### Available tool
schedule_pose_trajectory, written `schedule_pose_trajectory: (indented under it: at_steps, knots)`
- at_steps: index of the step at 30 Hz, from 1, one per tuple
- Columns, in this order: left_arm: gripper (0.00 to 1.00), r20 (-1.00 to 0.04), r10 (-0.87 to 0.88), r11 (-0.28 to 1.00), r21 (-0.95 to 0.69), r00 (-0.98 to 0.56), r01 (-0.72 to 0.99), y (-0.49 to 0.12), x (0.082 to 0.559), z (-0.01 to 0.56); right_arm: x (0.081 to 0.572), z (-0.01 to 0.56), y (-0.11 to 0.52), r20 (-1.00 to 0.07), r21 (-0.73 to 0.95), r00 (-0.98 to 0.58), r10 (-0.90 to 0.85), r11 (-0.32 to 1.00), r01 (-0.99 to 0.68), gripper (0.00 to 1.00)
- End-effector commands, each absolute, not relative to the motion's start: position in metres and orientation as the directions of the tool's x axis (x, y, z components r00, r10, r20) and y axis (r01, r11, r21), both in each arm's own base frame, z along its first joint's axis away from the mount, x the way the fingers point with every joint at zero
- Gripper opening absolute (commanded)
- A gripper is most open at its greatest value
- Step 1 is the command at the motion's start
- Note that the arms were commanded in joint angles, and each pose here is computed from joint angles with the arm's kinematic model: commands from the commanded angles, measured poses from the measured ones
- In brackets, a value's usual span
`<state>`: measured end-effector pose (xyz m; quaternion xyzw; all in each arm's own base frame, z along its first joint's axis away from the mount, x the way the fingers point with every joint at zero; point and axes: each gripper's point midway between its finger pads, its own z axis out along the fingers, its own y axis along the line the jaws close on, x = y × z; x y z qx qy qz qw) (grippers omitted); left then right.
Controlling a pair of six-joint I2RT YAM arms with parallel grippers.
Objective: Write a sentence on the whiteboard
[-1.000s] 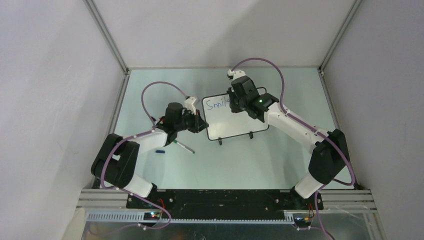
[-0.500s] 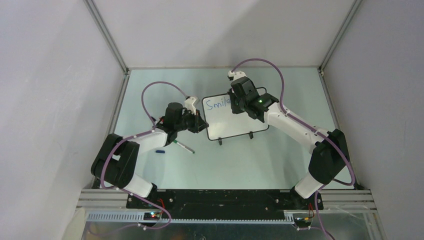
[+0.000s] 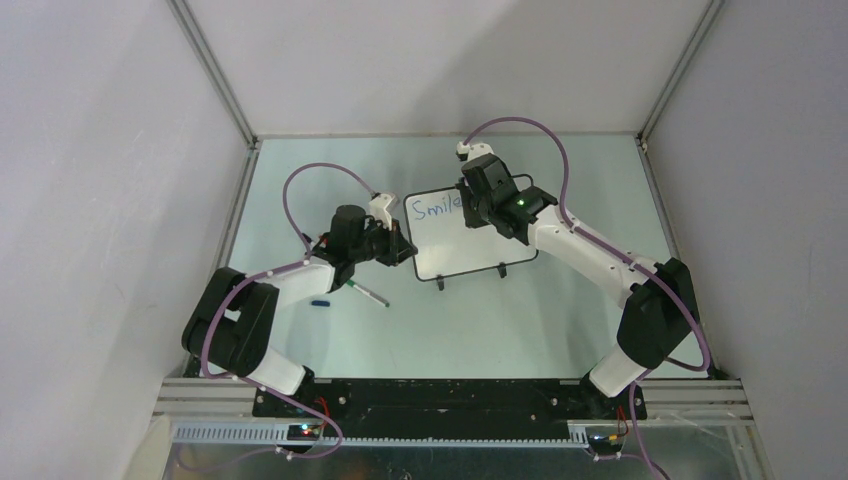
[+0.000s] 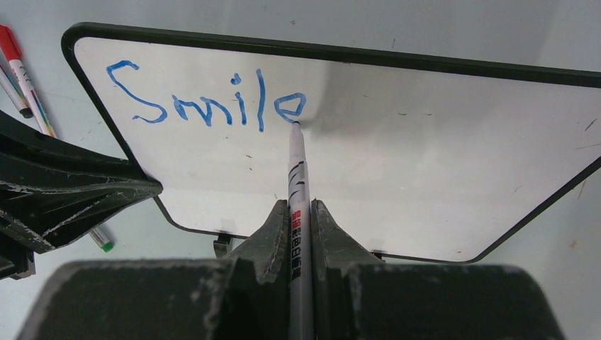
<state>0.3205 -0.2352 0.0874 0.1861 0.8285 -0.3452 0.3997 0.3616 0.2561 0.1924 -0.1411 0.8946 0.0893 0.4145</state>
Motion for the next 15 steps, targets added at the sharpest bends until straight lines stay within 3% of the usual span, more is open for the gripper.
schedule_pose_trajectory:
  at_steps: [1, 15]
  knots:
    - [0.0, -0.801, 0.086, 0.688, -0.382, -0.592, 0.617, -0.238, 0.317, 0.09, 0.364, 0.205, 0.247, -0.788, 0.039, -0.597, -0.149, 0.956, -0.289, 0.0]
    - [0.0, -0.802, 0.087, 0.689, -0.38, -0.591, 0.618, -0.238, 0.316, 0.09, 0.358, 0.227, 0.242, -0.823, 0.062, -0.555, -0.119, 0.953, -0.297, 0.0]
